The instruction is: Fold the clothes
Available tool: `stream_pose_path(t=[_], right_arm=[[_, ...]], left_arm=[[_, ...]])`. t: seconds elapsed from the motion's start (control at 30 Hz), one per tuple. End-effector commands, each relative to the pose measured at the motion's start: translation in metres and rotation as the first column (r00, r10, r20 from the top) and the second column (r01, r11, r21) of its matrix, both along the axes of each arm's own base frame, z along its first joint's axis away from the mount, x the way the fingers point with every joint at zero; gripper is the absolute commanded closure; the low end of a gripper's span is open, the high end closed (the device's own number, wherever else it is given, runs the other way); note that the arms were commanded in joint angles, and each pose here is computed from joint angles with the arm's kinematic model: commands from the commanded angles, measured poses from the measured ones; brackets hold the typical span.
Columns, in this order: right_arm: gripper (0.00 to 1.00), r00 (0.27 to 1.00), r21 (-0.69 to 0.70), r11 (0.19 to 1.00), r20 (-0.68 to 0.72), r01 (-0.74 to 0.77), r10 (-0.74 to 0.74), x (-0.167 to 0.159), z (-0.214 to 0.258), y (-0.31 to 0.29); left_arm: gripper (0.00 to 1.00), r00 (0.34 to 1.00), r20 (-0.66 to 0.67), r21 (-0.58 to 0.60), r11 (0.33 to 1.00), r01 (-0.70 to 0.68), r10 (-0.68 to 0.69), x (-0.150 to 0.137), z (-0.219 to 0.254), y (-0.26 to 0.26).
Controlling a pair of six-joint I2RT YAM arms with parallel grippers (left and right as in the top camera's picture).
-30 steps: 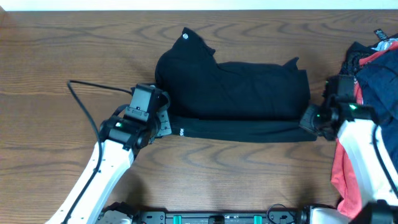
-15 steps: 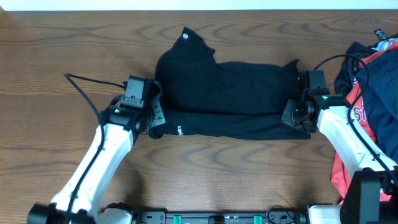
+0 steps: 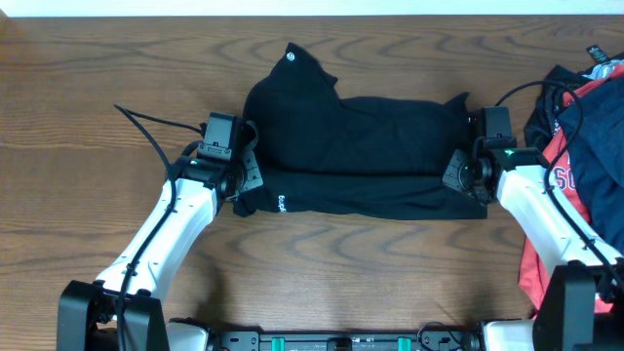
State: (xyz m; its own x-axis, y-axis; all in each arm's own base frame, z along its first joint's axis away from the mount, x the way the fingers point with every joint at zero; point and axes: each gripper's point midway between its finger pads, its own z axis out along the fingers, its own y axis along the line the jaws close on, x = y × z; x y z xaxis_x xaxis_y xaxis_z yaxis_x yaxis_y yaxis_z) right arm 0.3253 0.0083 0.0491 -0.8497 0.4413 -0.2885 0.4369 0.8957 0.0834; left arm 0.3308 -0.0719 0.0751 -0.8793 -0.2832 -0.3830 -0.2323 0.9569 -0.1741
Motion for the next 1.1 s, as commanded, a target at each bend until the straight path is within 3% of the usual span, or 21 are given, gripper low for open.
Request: stream_pose_path(t=[0.0, 0.27, 0.37, 0.63, 0.67, 0.73, 0.77, 0.8, 0.97, 1.07], right_arm=[[0.99, 0.999, -0.026, 0.999, -0.026, 0.019, -0.019, 0.007, -0.014, -0.006], [0.99, 1.0, -0.022, 1.0, 0.009, 0.011, -0.011, 0.028, -0.032, -0.004], [0.99, 0.999, -0.021, 1.0, 0.043, 0.009, -0.008, 0.038, -0.024, -0.004], [0.99, 0.988, -0.016, 1.0, 0.157, 0.013, -0.011, 0.069, -0.003, -0.002], [0.93, 0.985, -0.014, 1.0, 0.175, 0.014, -0.011, 0.073, -0.001, -0.002], [0.62, 0.979, -0.008, 1.0, 0.201, 0.023, -0.021, 0.079, 0.002, -0.002], [0.25, 0.977, -0.007, 1.0, 0.213, 0.024, -0.022, 0.081, 0.003, -0.002], [0.02, 0.974, -0.006, 1.0, 0.226, 0.024, -0.022, 0.084, 0.004, -0.002], [0.01, 0.968, -0.014, 1.0, 0.25, 0.024, -0.019, 0.09, 0.008, -0.003], [0.01, 0.964, -0.047, 0.998, 0.259, -0.042, 0.053, 0.096, 0.016, -0.002]], left_arm=[[0.94, 0.999, 0.035, 0.016, 1.0, 0.016, -0.017, 0.013, 0.005, 0.001], [0.93, 0.993, 0.114, 0.003, 1.0, 0.022, -0.022, 0.032, 0.011, -0.004], [0.83, 0.991, 0.131, 0.0, 1.0, 0.022, -0.021, 0.036, 0.013, -0.004], [0.79, 0.986, 0.168, -0.007, 1.0, 0.021, -0.02, 0.043, 0.019, -0.006], [0.78, 0.985, 0.174, -0.009, 1.0, 0.022, -0.02, 0.044, 0.019, -0.006], [0.78, 0.984, 0.179, -0.01, 1.0, 0.022, -0.02, 0.046, 0.02, -0.007], [0.78, 0.984, 0.179, -0.01, 1.0, 0.022, -0.02, 0.045, 0.02, -0.007], [0.78, 0.984, 0.177, -0.01, 1.0, 0.022, -0.02, 0.045, 0.02, -0.007], [0.78, 0.985, 0.171, -0.009, 1.0, 0.022, -0.02, 0.044, 0.019, -0.006], [0.78, 0.985, 0.167, -0.026, 0.999, 0.035, -0.03, 0.043, 0.019, -0.01]])
